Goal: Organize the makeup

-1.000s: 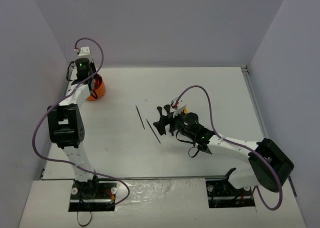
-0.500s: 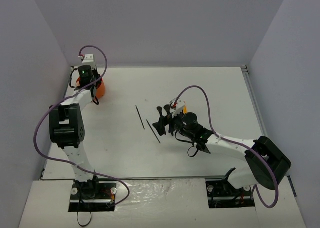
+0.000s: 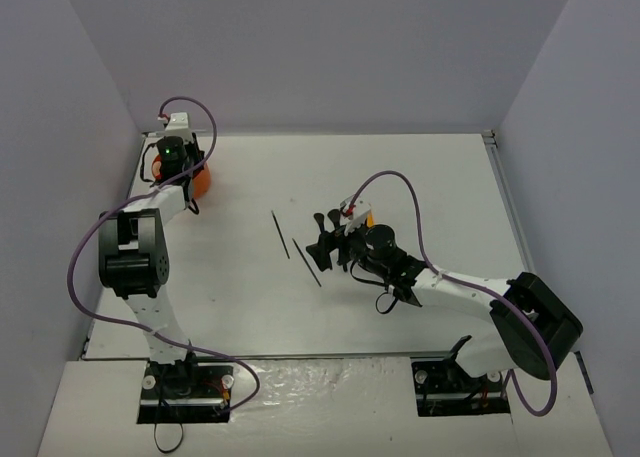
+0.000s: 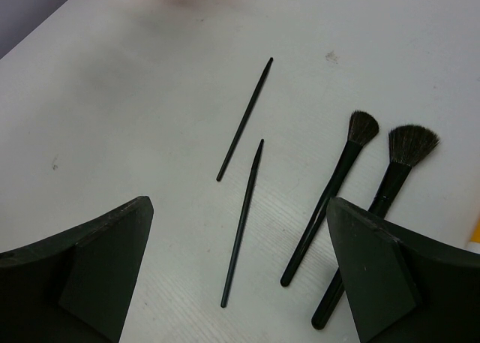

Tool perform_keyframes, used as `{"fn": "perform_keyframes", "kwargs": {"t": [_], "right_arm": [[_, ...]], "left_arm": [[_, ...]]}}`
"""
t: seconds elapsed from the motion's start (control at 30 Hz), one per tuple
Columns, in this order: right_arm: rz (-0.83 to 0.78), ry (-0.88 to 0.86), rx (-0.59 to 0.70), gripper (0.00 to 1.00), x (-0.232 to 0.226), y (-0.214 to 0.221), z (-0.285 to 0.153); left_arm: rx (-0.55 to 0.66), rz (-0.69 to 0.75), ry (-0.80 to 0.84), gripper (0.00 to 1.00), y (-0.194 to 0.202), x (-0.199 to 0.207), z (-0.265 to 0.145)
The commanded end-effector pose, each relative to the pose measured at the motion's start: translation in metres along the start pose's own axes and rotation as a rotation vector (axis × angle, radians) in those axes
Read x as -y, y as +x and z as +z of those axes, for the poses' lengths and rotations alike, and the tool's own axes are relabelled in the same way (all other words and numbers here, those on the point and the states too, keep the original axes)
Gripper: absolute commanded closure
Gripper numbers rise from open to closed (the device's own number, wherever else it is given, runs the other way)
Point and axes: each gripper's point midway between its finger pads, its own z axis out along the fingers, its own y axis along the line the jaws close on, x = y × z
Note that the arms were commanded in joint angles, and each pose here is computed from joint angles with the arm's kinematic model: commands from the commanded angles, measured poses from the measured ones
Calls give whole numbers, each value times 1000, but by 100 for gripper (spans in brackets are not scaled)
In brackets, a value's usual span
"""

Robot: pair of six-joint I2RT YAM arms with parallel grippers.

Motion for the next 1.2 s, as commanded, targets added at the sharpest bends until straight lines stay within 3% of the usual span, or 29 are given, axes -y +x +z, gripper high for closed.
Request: {"fn": "perform_keyframes", "kwargs": {"t": [0.0,0.07,0.37,0.6,0.77,1.0,1.17], "right_arm": [[-8,-24,106,2,-6,-32,4],[-6,-23,104,2,-6,-32,4],[4,36,101,2,4,-37,2],[76,237,66,3,41,-42,-10],[83,301,49,3,53,-46,-18],[97,478,-31,3,87,-31,-40],[163,565,-110,5,124,-19,-44]], "left_arm": [[102,6,16,71,-45,2,-17],[103,7,14,70,-46,1,-19],[202,-52,12,49,-100,2,-50],[258,-138,24,28,-152,4,-100],[272,-218,37,22,-172,6,-140],[81,-321,127,3,-149,26,-207],[-33,-312,233,3,-113,44,-250]]}}
